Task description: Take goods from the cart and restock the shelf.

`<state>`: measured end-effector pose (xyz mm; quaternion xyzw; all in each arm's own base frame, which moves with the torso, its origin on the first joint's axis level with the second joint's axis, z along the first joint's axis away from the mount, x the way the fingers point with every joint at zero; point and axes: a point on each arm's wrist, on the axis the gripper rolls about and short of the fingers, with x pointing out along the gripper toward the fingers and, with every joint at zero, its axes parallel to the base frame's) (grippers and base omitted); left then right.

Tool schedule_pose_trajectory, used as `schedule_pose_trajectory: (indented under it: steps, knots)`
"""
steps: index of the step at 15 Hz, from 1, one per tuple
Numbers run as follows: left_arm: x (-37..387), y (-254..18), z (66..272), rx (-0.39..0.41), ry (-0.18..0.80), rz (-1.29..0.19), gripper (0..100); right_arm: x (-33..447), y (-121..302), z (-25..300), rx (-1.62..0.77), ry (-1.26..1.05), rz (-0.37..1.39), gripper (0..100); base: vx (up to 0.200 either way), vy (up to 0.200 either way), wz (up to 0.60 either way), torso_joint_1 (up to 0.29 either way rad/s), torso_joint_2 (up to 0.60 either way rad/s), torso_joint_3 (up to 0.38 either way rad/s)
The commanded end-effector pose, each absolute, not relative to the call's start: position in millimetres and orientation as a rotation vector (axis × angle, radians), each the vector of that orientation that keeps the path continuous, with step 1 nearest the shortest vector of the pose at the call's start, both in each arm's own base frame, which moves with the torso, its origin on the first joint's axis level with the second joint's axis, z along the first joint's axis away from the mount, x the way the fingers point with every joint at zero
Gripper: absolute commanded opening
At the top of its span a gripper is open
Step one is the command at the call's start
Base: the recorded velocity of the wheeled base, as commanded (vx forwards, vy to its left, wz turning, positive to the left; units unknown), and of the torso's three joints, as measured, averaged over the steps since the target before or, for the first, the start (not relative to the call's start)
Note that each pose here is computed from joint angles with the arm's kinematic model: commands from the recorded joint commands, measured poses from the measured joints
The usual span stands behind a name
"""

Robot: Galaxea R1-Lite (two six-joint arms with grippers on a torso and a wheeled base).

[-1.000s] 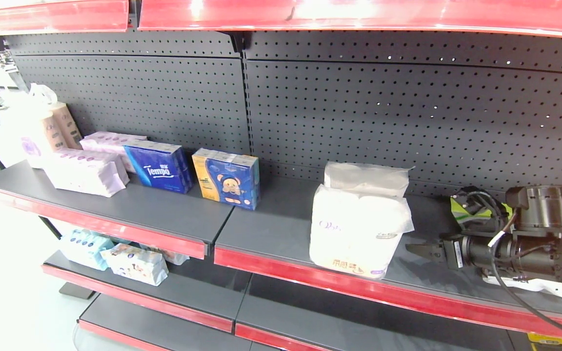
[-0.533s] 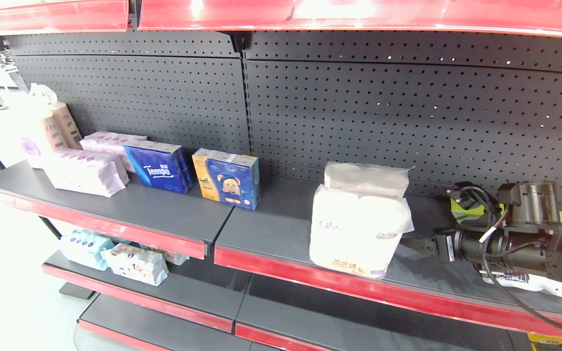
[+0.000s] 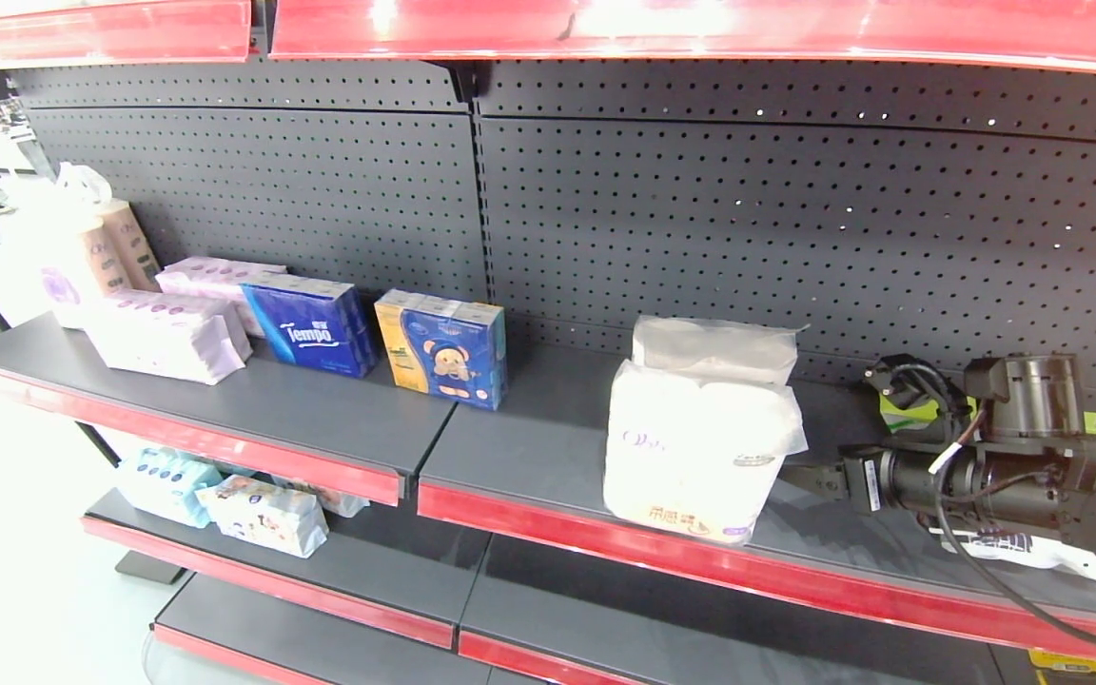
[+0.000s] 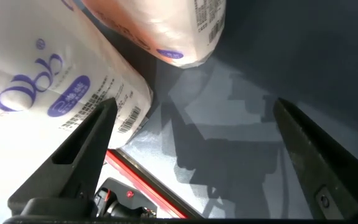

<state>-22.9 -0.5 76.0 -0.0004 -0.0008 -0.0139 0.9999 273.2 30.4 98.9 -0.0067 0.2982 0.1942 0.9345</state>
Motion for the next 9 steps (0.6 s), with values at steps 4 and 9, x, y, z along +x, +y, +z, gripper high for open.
schedule_pose_trajectory:
  steps: [4,9]
  knots:
    - [-23.0,-0.6,76.3,-0.001,-0.003,-0.028,100,273.1,31.4,99.2,-0.016,0.608,0.401,100,0.000,0.000,0.00,0.000,0.00,0.000]
    - [-23.0,-0.6,76.3,-0.001,-0.003,-0.028,100,273.9,35.7,100.2,-0.017,0.599,0.415,100,0.000,0.000,0.00,0.000,0.00,0.000]
